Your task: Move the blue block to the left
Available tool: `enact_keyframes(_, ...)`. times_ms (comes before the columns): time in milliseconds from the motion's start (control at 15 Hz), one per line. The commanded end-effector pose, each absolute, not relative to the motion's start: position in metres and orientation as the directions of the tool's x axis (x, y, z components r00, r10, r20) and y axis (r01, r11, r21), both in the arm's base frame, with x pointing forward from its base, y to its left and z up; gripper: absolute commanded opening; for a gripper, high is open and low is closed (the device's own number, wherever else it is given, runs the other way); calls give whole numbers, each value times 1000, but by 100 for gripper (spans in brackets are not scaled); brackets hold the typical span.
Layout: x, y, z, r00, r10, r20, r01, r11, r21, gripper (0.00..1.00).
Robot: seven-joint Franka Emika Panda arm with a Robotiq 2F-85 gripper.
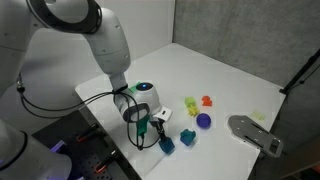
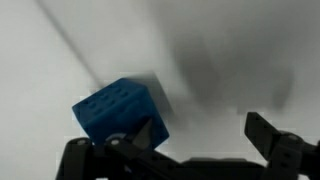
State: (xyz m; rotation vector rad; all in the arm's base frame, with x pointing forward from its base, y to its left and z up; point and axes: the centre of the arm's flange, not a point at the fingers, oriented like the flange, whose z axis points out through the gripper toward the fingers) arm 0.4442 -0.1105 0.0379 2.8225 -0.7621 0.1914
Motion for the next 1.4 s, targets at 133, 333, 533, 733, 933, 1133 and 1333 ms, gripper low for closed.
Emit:
enact_keyframes(133, 442, -87, 28, 879, -459, 125, -474, -869, 142, 100)
enact_keyframes(333, 448, -62, 36, 889, -457, 28, -458, -888, 49, 100)
enact_keyframes(533, 464, -43, 60, 890, -456, -16, -457, -889, -18, 100)
enact_keyframes(733, 477, -49, 84, 889, -458, 5, -458, -889, -10, 100)
enact_keyframes(933, 482, -72, 92, 888, -459, 17, -460, -887, 38, 100)
enact_keyframes(1133, 481, -104, 90, 904, -427, -6, -424, -901, 88, 100)
enact_keyframes(1333, 477, -133, 91, 920, -391, -30, -386, -916, 113, 100)
